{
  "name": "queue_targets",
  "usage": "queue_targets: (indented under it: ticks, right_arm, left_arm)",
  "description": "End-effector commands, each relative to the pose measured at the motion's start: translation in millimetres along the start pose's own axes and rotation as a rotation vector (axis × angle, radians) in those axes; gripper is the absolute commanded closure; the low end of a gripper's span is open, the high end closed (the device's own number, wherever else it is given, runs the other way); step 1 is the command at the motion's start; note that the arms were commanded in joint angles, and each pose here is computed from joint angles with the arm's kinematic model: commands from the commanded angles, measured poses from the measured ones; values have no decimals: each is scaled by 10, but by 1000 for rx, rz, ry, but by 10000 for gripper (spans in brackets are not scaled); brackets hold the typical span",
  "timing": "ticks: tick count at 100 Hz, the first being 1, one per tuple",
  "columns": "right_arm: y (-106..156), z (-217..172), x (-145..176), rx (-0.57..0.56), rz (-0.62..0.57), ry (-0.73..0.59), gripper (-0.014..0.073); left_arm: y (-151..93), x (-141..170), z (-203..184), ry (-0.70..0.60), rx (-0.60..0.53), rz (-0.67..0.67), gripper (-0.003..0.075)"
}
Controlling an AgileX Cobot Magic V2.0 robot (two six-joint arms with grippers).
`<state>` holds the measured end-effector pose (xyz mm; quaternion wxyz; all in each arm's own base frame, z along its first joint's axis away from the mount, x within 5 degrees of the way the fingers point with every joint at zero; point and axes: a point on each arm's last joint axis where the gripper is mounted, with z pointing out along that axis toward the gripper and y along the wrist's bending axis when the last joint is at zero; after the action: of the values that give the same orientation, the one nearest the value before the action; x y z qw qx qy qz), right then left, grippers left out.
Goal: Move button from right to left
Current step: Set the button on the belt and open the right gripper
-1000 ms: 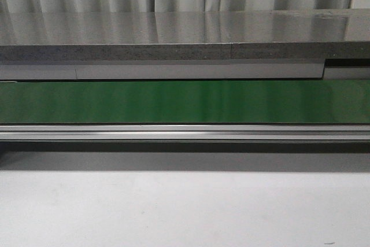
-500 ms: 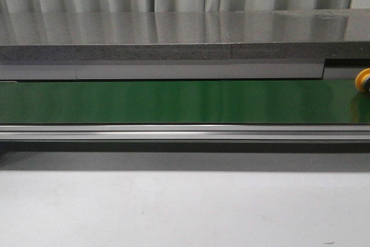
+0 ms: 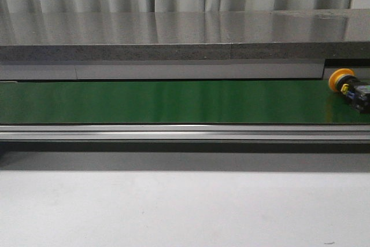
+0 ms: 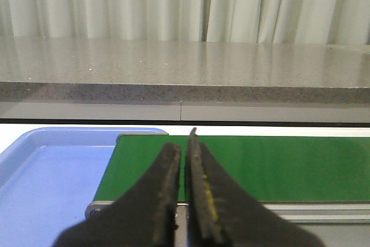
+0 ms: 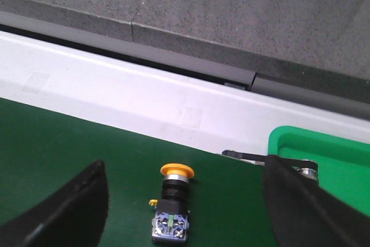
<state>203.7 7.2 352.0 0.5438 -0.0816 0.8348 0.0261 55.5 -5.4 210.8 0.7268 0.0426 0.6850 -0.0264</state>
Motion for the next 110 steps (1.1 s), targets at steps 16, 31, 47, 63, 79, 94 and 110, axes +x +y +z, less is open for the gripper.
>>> queue_targets:
  ticks: [16, 31, 47, 63, 79, 94, 110]
  right_arm:
    - [104, -452, 271, 76, -25, -264, 72]
    - [161, -728, 537, 88, -30, -345, 76]
    - [232, -946, 780, 73, -40, -392, 76]
    - [290, -1040, 1006, 49, -51, -394, 76]
    - [291, -1062, 1084, 63, -50, -427, 76]
    - [275, -1076, 1057, 81, -47, -460, 130]
    - [274, -1077, 1055, 83, -47, -463, 332]
  left_arm:
    - [-4, 46, -17, -69, 1, -10, 715]
    - [-4, 46, -17, -69, 1, -10, 715]
    - [-4, 46, -17, -69, 1, -10, 715]
    - [-4, 46, -17, -69, 1, -10, 715]
    - [-4, 46, -17, -69, 1, -10, 715]
    - [-4, 46, -17, -69, 1, -10, 715]
    - [-4, 46, -17, -69, 1, -10, 715]
